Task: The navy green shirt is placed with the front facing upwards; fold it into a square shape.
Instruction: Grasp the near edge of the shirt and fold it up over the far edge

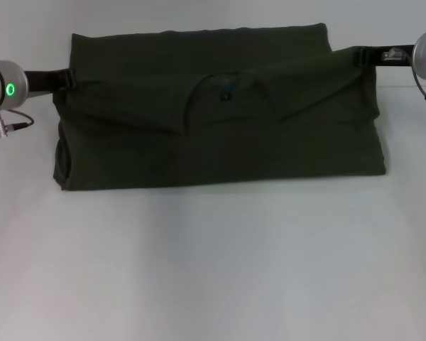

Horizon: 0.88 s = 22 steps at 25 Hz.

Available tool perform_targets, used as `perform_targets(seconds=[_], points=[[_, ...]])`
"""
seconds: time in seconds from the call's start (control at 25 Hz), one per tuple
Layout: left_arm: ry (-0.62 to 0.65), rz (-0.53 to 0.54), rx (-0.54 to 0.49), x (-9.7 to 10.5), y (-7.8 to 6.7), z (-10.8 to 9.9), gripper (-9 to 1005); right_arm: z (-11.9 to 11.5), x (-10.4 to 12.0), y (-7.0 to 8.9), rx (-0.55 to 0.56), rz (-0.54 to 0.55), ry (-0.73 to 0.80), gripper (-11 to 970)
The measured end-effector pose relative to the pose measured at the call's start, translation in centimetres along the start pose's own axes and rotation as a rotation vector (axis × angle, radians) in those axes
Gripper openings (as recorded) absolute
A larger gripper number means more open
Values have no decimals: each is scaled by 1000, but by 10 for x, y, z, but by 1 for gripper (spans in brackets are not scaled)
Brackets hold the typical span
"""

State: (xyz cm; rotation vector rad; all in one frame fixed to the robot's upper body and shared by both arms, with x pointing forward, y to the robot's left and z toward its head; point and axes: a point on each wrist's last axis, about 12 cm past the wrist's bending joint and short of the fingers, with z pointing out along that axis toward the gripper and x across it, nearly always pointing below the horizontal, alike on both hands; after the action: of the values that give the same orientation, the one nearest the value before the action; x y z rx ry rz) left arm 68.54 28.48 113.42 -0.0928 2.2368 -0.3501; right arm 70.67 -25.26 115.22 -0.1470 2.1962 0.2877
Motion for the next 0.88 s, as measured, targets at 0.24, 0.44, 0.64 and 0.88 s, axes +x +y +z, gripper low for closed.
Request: perform_targets(seconds=[0.24,0.44,0.64,0.88], points=[[-14,12,2,-6,-6,1,29,-2,0,-6,13,21,-7,173],[-10,12,2,-5,-8,4,29,-2,0,-6,16,11,-8,180],[-15,40,-12,-3,-9,6,29,-1,0,-5,19,13,-11,187],[-17,37,-24,3,-13,11,88,3,2,-1,29,-31,18,194]])
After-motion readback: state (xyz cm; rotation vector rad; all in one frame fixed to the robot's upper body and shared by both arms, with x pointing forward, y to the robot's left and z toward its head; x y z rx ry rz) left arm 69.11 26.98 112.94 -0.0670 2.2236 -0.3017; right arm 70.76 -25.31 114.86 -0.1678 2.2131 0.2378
